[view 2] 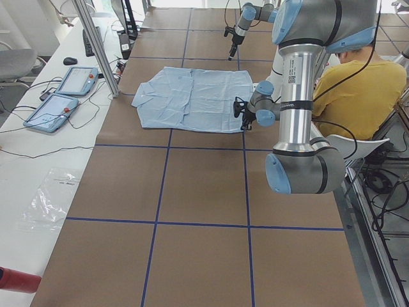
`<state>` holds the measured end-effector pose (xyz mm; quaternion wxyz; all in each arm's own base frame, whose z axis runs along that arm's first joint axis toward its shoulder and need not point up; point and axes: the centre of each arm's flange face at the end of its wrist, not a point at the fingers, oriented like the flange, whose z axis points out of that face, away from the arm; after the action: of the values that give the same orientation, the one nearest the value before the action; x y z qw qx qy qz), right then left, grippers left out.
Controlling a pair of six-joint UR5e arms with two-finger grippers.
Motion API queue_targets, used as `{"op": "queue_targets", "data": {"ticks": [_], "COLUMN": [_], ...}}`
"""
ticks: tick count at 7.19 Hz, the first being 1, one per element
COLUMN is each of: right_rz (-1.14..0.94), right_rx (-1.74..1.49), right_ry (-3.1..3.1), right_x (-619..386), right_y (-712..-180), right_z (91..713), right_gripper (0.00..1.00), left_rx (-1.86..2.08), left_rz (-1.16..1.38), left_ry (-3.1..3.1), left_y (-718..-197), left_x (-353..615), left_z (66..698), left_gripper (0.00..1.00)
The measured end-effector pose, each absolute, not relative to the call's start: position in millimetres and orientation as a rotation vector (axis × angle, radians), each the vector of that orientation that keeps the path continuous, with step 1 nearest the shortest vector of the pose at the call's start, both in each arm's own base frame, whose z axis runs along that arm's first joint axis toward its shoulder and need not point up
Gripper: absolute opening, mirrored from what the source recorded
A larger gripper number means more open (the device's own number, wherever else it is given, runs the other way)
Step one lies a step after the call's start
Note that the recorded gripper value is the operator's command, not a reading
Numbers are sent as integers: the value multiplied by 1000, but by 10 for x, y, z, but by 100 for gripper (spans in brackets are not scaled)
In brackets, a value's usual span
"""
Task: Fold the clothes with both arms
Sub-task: 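Move both grippers down to the shirt hem corners nearest the robot, then grasp the hem corners with both grippers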
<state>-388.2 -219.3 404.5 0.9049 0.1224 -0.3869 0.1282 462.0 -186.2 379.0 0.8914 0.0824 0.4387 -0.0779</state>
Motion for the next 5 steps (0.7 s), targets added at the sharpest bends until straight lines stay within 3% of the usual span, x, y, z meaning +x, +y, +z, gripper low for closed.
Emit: {"op": "queue_targets", "data": {"ticks": [2, 5], "right_rz": [311, 361], "right_rx": [242, 242], "right_ry": [-792, -810], "right_x": [-3973, -4183], "right_y": [-2031, -1662], "right_z": [4066, 4033], "right_gripper": [92, 71], "left_rx": [176, 217], "left_rz": [-167, -189], "left_ry": [940, 958], "left_y": [-1875, -1919], "left_x": [4666, 4682], "left_z": [3653, 3560], "left_gripper": [0, 0]}}
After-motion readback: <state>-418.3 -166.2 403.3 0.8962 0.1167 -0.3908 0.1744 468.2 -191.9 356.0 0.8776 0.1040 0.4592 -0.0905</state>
